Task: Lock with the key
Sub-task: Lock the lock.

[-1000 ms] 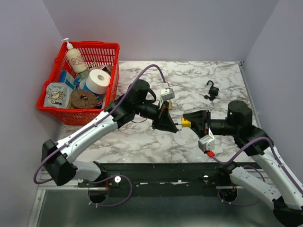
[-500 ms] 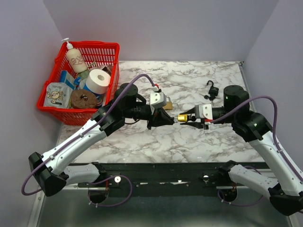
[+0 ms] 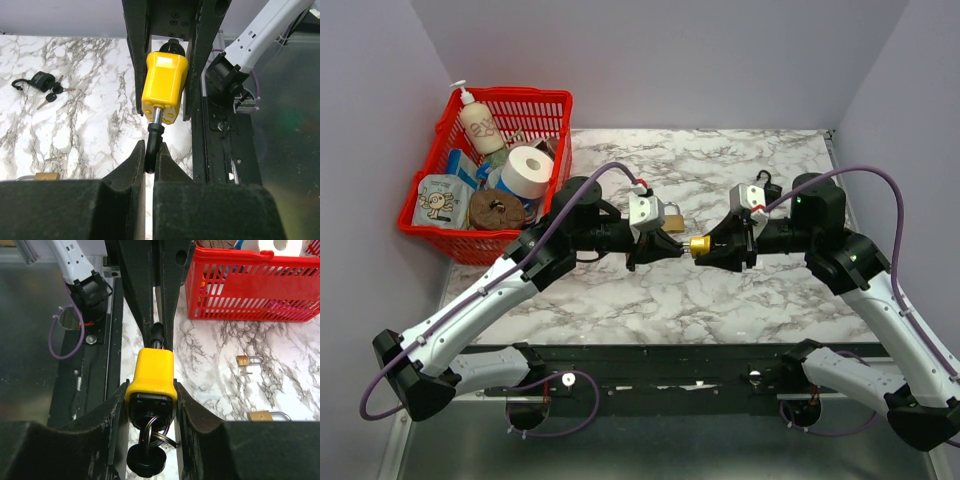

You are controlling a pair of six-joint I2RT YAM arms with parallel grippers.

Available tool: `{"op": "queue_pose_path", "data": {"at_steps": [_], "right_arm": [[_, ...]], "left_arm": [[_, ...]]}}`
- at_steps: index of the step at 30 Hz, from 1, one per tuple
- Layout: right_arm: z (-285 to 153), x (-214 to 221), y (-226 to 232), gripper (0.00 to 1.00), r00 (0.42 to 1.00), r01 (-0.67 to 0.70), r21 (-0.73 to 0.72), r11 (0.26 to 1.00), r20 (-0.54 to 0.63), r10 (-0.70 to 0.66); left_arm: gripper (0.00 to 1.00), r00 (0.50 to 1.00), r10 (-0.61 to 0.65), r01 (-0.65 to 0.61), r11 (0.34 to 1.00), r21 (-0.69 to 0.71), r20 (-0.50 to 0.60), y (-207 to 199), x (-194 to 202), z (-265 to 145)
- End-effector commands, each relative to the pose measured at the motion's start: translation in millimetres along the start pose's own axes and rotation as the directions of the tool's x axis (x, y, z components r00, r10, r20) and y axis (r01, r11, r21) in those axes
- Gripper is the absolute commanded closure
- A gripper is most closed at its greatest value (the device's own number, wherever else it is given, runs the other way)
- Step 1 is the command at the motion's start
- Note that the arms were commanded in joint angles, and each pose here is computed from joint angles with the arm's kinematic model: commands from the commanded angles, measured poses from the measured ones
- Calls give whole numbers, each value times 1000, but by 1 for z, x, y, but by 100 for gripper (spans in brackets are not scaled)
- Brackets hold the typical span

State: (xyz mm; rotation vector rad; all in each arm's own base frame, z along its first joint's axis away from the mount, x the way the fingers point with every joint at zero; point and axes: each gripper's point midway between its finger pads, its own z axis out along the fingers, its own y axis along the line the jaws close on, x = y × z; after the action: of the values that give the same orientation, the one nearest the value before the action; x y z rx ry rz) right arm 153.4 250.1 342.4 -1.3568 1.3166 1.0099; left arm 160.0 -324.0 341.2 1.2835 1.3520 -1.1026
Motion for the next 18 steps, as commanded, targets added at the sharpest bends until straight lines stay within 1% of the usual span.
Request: {"op": "queue_pose_path", "data": {"at_steps": [1,6,8,9,10,13,18], "right_arm": [[2,-27,23,99,995,-8,-124,992,102,21],[2,-30,23,99,993,9,-124,992,116,5],[1,-32,24,99,993,13,-120,993,118,2],[0,-32,22,99,993,13,-111,994,118,1],[-1,-33,23,99,993,13,-106,994,119,0],[-3,-32,23,99,993,13,-99,995,120,-1],[-2,-30,28,99,992,-9,-132,991,123,26]], "left_arm": [[100,996,41,-33,995,-90,79,22,-27,-2],[100,999,12,-8,997,-80,47,21,-22,-1],[87,999,20,-17,996,-84,34,21,-23,-4],[83,1000,0,1,997,-83,7,20,-16,-5],[75,1000,0,0,997,-82,-3,19,-14,-7],[67,1000,3,-4,997,-79,-13,16,-12,-14],[64,1000,15,-15,997,-71,0,12,-12,-16]]}}
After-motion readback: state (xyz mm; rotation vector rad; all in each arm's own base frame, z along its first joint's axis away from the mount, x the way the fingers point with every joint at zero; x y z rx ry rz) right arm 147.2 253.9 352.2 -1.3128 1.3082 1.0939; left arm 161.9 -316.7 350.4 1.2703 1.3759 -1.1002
